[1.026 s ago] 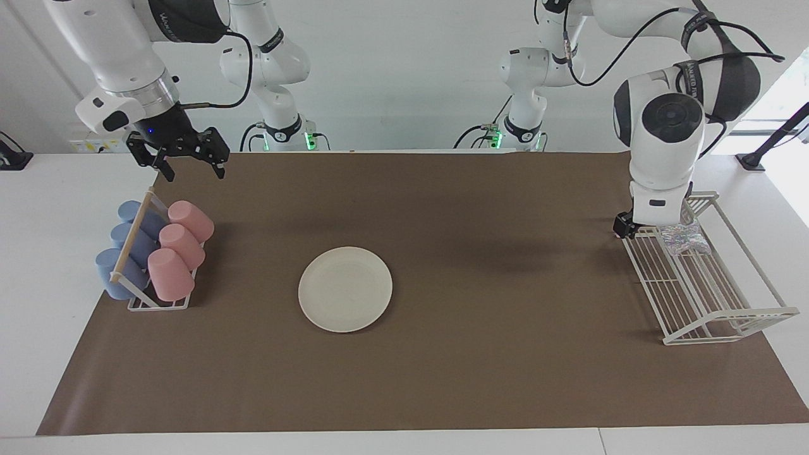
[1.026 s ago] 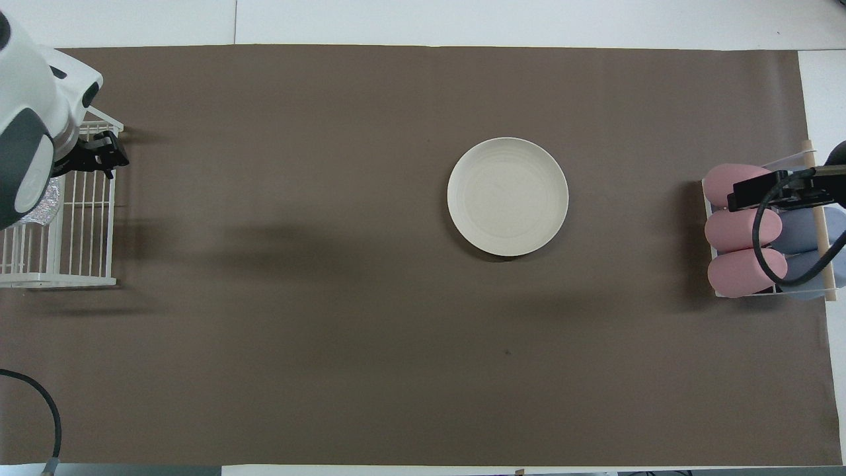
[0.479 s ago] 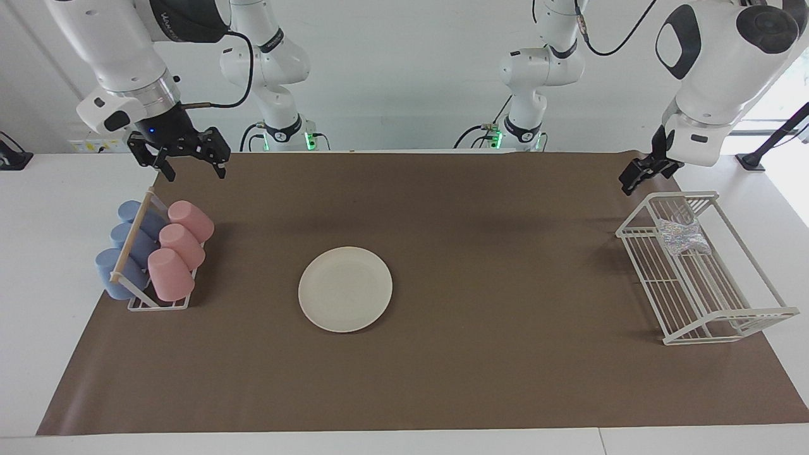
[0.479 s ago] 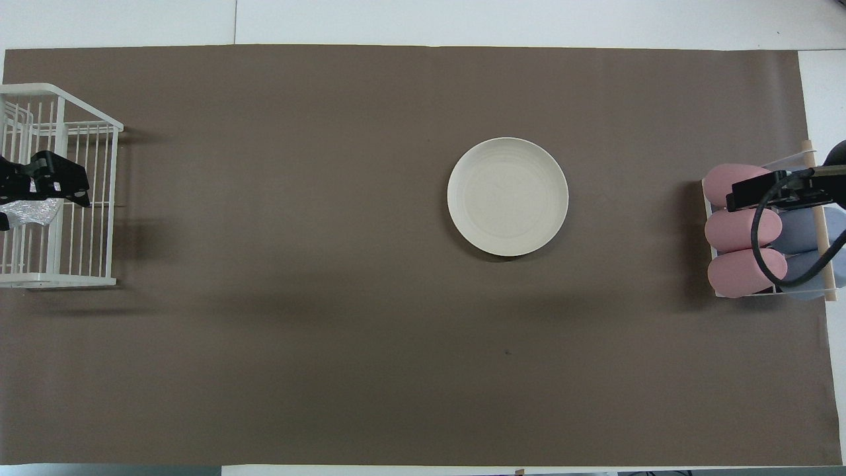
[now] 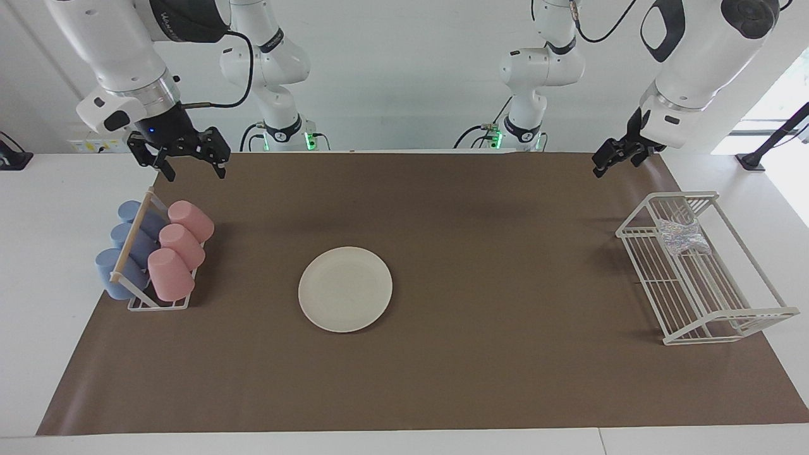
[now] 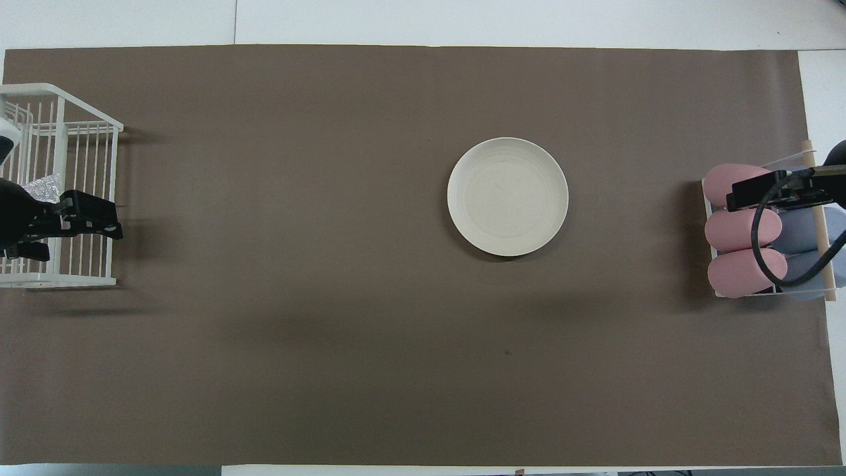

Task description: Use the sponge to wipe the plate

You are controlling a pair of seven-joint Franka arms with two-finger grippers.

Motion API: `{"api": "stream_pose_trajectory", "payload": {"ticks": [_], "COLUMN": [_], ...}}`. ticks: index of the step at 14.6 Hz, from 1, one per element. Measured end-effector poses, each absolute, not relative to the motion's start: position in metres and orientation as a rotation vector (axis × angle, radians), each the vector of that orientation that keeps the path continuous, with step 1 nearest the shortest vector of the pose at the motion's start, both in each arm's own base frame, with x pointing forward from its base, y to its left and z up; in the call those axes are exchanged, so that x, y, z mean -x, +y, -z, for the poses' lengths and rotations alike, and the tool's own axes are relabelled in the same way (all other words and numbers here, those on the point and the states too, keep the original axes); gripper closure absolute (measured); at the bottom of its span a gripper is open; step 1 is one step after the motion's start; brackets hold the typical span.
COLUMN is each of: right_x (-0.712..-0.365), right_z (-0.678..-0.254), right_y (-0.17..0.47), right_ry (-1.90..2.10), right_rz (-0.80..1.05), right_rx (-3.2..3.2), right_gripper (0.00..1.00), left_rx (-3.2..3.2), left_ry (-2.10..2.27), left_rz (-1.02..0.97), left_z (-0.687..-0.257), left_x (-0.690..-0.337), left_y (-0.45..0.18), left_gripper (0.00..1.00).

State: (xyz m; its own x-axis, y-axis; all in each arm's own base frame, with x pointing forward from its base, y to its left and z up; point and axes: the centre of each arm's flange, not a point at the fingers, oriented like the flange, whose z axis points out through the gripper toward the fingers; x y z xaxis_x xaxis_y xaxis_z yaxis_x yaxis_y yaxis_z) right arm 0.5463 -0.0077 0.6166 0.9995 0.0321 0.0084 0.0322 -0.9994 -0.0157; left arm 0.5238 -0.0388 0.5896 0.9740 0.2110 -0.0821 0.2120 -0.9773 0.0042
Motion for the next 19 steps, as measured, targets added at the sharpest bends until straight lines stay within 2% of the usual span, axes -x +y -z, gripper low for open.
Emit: {"api": "stream_pose_trajectory", "payload": {"ticks": [7,19], "right_x": [-0.546,-0.546], "right_z": [-0.617,-0.617], "right_y": [-0.008,-0.007], "right_ry": [-0.050,-0.052], "right_rz": [0.013,0.014], "right_rx": [3.125,3.125], "right_gripper": [0.00,0.00], "left_rx": [-3.108,-3.110], "left_ry": [0.255,0.227], "left_rz": [0.106,0.122], "left_z": [-0.612,-0.608], "left_x": [-0.527,-0.529], "left_y": [-0.047,-0.046], "left_gripper": [0.00,0.00]}}
